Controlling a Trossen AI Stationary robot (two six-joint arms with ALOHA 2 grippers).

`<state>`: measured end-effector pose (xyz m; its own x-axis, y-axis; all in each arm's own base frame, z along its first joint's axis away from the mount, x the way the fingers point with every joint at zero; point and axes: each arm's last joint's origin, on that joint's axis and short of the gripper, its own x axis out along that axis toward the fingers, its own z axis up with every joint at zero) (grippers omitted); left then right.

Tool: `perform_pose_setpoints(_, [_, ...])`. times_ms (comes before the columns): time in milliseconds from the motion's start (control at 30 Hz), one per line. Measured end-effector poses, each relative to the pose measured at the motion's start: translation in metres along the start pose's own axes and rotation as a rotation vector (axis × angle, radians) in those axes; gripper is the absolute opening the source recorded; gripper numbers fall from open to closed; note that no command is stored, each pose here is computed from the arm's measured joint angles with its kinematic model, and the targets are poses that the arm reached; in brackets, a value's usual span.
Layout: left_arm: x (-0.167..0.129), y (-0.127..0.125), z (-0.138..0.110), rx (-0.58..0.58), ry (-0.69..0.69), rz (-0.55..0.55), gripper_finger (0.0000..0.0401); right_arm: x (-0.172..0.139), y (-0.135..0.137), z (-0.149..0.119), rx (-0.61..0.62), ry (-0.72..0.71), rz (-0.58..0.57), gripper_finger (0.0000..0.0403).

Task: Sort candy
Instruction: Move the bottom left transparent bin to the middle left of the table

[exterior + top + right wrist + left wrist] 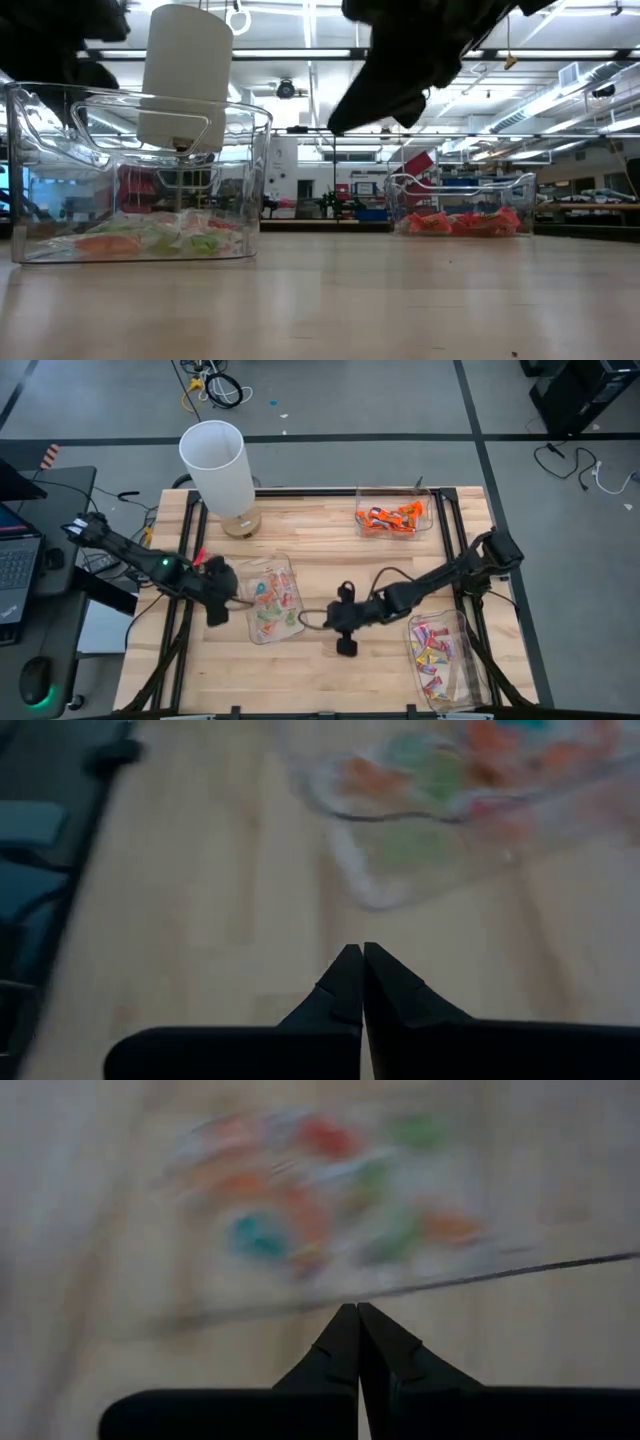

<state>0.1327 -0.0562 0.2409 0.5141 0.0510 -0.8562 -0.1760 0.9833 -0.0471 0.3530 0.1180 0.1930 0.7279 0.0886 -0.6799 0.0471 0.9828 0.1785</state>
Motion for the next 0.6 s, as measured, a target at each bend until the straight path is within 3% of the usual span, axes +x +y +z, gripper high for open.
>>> perform_pose_setpoints(67, [0.003,-0.010,0.002,0.047,-0.043,-0.107,0.0001,0.004,0.009,-0.002,-0.021,-0.026,0.029,0.0000])
perform_pose_setpoints(200, [0.009,-0.022,-0.003,0.141,-0.080,-0.191,0.0001,0.019,0.017,-0.006,-0.061,-0.083,0.054,0.0000])
perform_pose_setpoints(400, [0.004,-0.036,-0.004,0.119,-0.137,-0.274,0.0001,0.040,0.017,-0.010,-0.091,-0.161,0.026,0.0000])
perform_pose_setpoints(600, [-0.005,-0.053,-0.004,0.165,-0.209,-0.412,0.0001,0.039,0.014,-0.004,-0.088,-0.223,-0.025,0.0000])
